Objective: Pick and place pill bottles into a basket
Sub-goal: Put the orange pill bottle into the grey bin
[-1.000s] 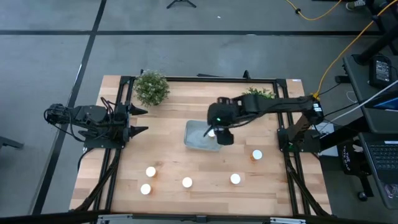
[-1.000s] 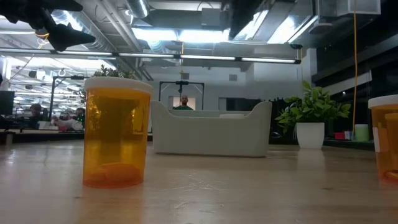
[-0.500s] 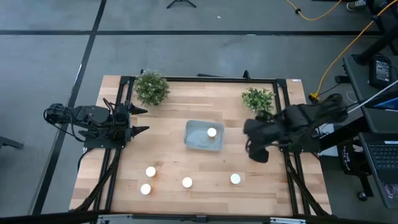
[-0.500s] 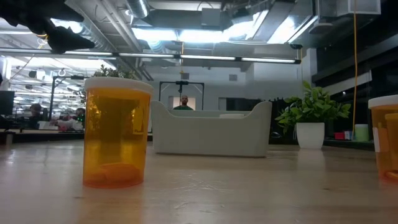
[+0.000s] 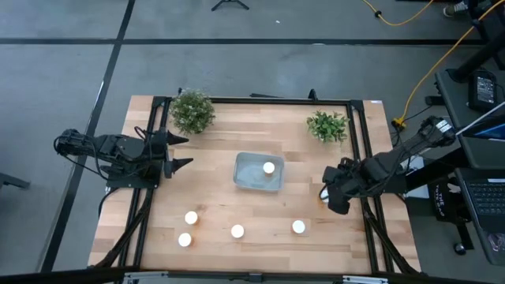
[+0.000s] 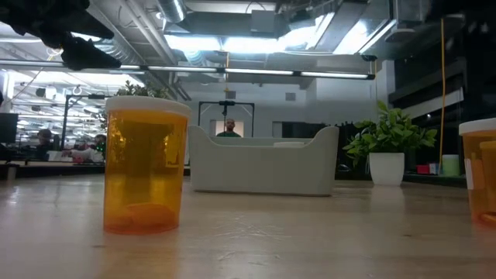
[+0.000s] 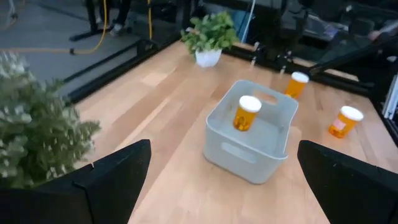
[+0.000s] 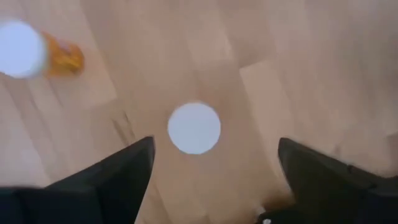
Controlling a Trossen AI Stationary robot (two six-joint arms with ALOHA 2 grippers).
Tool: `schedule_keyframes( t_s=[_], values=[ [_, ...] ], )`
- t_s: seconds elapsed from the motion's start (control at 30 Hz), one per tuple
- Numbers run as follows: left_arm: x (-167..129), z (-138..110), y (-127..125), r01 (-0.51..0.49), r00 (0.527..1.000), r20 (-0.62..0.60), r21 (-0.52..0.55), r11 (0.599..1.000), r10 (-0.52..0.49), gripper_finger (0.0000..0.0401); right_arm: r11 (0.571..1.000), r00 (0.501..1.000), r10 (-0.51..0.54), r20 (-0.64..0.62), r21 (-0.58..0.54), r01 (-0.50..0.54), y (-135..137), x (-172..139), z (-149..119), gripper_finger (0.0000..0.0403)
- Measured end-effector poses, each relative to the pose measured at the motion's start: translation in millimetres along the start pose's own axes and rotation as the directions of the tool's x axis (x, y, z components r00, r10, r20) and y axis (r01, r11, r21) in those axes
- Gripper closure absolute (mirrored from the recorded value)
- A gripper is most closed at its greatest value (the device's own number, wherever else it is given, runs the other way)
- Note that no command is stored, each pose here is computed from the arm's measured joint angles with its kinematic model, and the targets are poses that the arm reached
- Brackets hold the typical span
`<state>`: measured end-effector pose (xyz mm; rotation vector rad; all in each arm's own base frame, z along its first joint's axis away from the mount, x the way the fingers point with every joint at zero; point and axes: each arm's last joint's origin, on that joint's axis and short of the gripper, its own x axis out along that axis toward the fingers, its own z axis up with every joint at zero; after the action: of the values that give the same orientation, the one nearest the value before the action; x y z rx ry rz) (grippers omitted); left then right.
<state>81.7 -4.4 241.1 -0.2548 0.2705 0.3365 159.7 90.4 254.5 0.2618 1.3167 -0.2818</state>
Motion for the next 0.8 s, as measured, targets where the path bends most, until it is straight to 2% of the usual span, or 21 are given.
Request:
schedule_keyframes(
  t_s=[0.13, 0.27, 0.5, 0.8],
  values=[
    [4.8, -1.4, -2.3, -0.013, 0.999, -0.029, -0.031, 0.999, 0.012, 0.0001, 0.997, 0.996, 0.080, 0.033, 0.012, -0.080, 2.9, 21.1, -3.3, 0.0060],
    [9.9, -3.1, -4.8, -0.027, 0.998, -0.061, -0.037, 0.999, 0.024, 0.0001, 0.995, 0.994, 0.101, 0.040, 0.024, -0.102, 4.4, 27.4, -3.7, 0.0060],
    [17.2, -2.7, -9.7, -0.019, 0.997, -0.079, -0.028, 0.999, 0.016, 0.0001, 0.995, 0.996, 0.083, 0.043, 0.043, -0.085, 0.9, 28.2, -1.0, 0.0060],
    [18.1, -2.2, -11.2, 0.003, 0.997, -0.082, -0.032, 0.999, -0.006, 0.0001, 0.998, 0.998, 0.053, 0.017, -0.018, -0.052, 4.0, 35.1, 0.1, 0.0061]
  ],
)
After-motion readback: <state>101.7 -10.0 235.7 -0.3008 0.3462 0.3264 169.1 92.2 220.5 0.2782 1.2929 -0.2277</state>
